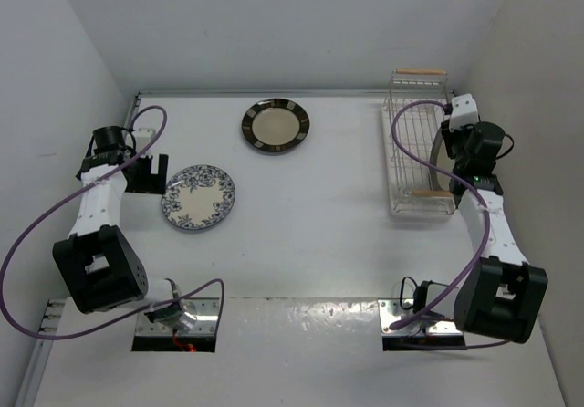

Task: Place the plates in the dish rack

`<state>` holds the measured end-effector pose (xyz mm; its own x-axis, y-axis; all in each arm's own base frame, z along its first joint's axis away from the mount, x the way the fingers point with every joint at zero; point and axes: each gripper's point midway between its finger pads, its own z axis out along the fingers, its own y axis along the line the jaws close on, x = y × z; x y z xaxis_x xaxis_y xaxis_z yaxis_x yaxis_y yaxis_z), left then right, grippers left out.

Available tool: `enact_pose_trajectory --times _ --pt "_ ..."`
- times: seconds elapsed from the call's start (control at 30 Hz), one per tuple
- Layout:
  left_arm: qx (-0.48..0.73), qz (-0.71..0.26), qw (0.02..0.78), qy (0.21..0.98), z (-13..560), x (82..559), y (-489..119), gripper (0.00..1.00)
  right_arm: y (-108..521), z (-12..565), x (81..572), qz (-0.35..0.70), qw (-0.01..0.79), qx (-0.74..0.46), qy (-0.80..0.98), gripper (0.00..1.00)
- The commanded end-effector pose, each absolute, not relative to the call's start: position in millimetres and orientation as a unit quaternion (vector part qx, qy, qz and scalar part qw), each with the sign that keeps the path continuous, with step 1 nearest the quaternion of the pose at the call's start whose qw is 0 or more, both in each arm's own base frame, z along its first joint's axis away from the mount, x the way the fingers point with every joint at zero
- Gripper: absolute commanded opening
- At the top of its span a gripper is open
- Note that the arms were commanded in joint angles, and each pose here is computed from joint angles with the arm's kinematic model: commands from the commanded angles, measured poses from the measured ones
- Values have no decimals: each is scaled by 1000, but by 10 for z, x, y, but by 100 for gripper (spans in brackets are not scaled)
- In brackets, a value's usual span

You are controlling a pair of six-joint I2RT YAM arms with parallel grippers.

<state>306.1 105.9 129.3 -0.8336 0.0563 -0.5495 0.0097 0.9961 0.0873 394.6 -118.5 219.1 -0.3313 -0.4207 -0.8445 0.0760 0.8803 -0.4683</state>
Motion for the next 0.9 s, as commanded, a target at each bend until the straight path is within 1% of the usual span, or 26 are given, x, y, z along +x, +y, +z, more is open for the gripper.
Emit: enact_pose_trajectory --times 0.0,0.03,0.07,0.1,0.17,0.23,0.27,0.33,0.37,0.43,0.5,0.53,0.6,0.63,0.67,0.73,0.77,0.8,0.83,0.87 --pt "25 43 306 951 1384 3152 1098 96 -1137 2307 3924 -209 598 -107 766 39" --pt "25 41 301 952 1351 3154 1099 96 -1141 2340 3914 -212 601 -107 764 43" --pt "30 38 302 952 1351 3160 1088 96 -1136 2347 3907 -212 601 -107 763 66" --pt "38 31 296 954 1292 3149 1063 96 -1138 2418 3910 -214 607 -105 758 76" --pt "50 14 280 959 1145 3144 1024 98 -1122 2526 3890 -209 620 -93 751 83" --pt "42 -9 241 970 857 3106 1023 98 -1136 2738 3884 -208 635 -71 741 86" --pt "41 -24 232 971 798 3107 1027 99 -1142 2951 3906 -210 649 -64 728 89" --pt "28 -48 218 974 657 3109 1053 99 -1077 3034 3885 -193 653 -51 730 89" --pt "32 -68 199 977 495 3095 1011 99 -1076 3184 3880 -197 661 -43 723 90" --pt "22 -90 199 976 438 3162 1043 99 -917 3336 3857 -182 671 -52 717 90" --pt "19 -114 181 977 259 3177 1032 99 -699 3353 3864 -162 674 -76 717 90" --pt "19 -120 181 976 239 3219 1030 97 -654 3330 3845 -159 670 -81 721 90" --pt "25 -142 179 973 190 3268 987 87 -430 3346 3800 -142 674 -105 718 90" --pt "23 -156 171 973 106 3276 956 80 -374 3384 3747 -138 678 -109 713 90" --pt "26 -169 168 971 84 3280 922 66 -319 3363 3732 -133 678 -115 714 90" --pt "29 -204 166 964 85 3317 828 48 -131 3302 3685 -114 679 -131 713 90" --pt "24 -222 152 963 11 3298 782 31 43 3309 3652 -98 683 -147 709 91" --pt "28 -235 150 960 4 3303 751 21 102 3267 3626 -92 682 -153 710 91" --pt "30 -255 149 955 42 3319 698 12 324 3154 3584 -64 671 -181 716 91" --pt "33 -264 146 953 53 3335 648 0 397 3094 3566 -55 664 -193 720 91"
